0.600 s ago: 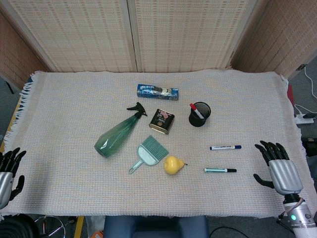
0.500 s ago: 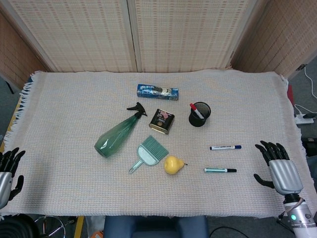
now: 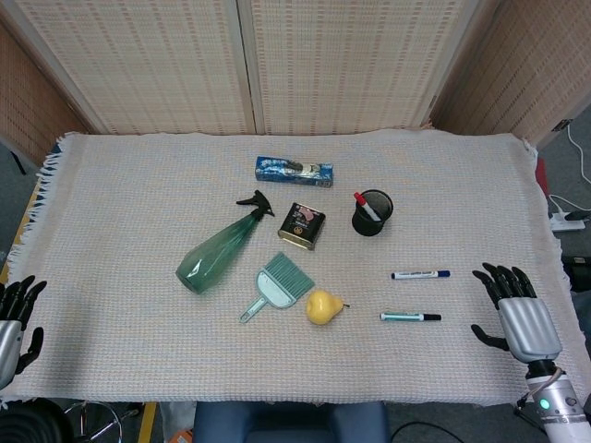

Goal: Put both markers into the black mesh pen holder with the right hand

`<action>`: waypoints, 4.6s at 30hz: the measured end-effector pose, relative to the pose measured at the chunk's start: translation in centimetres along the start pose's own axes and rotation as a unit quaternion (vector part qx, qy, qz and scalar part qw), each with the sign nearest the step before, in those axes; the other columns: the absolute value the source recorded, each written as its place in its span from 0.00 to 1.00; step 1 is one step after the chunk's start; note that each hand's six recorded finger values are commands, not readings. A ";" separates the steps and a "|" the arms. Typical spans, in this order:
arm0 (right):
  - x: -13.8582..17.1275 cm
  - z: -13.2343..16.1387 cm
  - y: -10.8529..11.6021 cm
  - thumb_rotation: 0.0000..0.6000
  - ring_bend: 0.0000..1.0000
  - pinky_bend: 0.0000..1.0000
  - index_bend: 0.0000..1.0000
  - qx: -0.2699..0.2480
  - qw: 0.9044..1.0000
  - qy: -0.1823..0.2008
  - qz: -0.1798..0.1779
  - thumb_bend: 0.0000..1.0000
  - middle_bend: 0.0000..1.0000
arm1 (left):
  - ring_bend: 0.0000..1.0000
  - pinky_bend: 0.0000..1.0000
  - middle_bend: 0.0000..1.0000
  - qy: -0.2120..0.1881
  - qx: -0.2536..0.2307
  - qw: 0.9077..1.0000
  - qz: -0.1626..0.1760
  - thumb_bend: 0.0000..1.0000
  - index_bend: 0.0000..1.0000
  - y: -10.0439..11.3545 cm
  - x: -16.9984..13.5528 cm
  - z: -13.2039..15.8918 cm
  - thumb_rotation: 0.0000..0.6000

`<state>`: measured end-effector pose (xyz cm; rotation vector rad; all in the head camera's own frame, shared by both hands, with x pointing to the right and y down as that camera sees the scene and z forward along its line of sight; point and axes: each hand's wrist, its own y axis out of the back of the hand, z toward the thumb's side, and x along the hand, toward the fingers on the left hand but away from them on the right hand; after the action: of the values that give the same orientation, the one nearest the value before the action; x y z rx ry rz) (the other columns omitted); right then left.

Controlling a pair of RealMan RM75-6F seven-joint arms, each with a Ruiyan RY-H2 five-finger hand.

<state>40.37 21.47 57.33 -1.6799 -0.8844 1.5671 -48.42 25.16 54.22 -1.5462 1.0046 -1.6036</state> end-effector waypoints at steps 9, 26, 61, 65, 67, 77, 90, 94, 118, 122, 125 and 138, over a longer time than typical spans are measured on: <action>-1.2 2.1 -1.3 1.00 0.08 0.04 0.24 0.010 1.000 0.022 -0.001 0.13 0.06 | 0.00 0.10 0.00 0.000 -0.002 1.000 0.001 0.51 0.10 0.3 -0.2 0.2 1.00; -6.8 9.8 -7.7 1.00 0.14 0.08 0.39 0.073 0.991 0.080 0.079 0.13 0.07 | 0.00 0.10 0.00 -0.001 -0.011 1.000 0.003 0.51 0.10 0.6 -0.3 0.0 1.00; -9.5 12.7 -12.4 1.00 0.20 0.15 0.50 0.103 0.984 0.070 0.130 0.13 0.10 | 0.00 0.10 0.00 0.006 -0.019 1.000 0.004 0.51 0.10 0.9 -0.2 -0.6 1.00; -9.6 12.7 -12.4 1.00 0.20 0.15 0.53 0.102 0.984 0.067 0.128 0.13 0.11 | 0.00 0.10 0.00 0.007 -0.020 1.000 0.007 0.51 0.10 1.0 -0.2 -0.7 1.00; -9.7 12.6 -12.6 1.00 0.20 0.16 0.54 0.104 0.984 0.066 0.131 0.13 0.11 | 0.00 0.10 0.00 0.007 -0.019 1.000 0.007 0.51 0.10 1.0 -0.2 -0.7 1.00; -9.8 12.7 -13.2 1.00 0.22 0.17 0.59 0.109 0.983 0.061 0.136 0.14 0.14 | 0.00 0.10 0.00 0.006 -0.022 1.000 0.009 0.51 0.10 1.2 -0.3 -0.7 1.00; -10.0 12.6 -13.0 1.00 0.24 0.20 0.66 0.113 0.984 0.054 0.128 0.19 0.15 | 0.00 0.10 0.00 0.007 -0.022 1.000 0.006 0.51 0.10 1.1 -0.2 -0.8 1.00; -10.1 12.6 -12.9 1.00 0.25 0.21 0.66 0.112 0.984 0.053 0.124 0.19 0.16 | 0.00 0.10 0.00 0.008 -0.024 1.000 0.003 0.51 0.10 1.0 -0.2 -0.9 1.00; -11.8 13.8 -5.6 1.00 0.32 0.28 0.70 -0.061 0.994 0.071 0.047 0.30 0.20 | 0.00 0.10 0.00 0.005 -0.021 1.000 0.003 0.51 0.10 0.9 -0.2 -0.6 1.00; -12.7 13.7 -2.7 1.00 0.32 0.28 0.70 -0.140 0.986 0.081 0.028 0.33 0.20 | 0.00 0.10 0.00 0.005 -0.020 1.000 0.004 0.51 0.10 0.9 -0.3 -0.6 1.00; -13.6 13.5 -0.3 1.00 0.32 0.29 0.70 -0.196 0.976 0.091 0.016 0.33 0.20 | 0.00 0.10 0.00 0.005 -0.020 1.000 0.004 0.51 0.10 1.0 -0.3 -0.6 1.00; -19.6 13.1 5.7 1.00 0.32 0.31 0.71 -0.352 0.928 0.119 0.014 0.33 0.20 | 0.00 0.10 0.00 0.007 -0.019 1.000 0.005 0.51 0.10 1.0 -0.3 -0.6 1.00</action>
<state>26.52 2.28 62.50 -2.3172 -1.3975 1.0713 -49.03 25.03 53.22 -1.5542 1.0537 -1.5992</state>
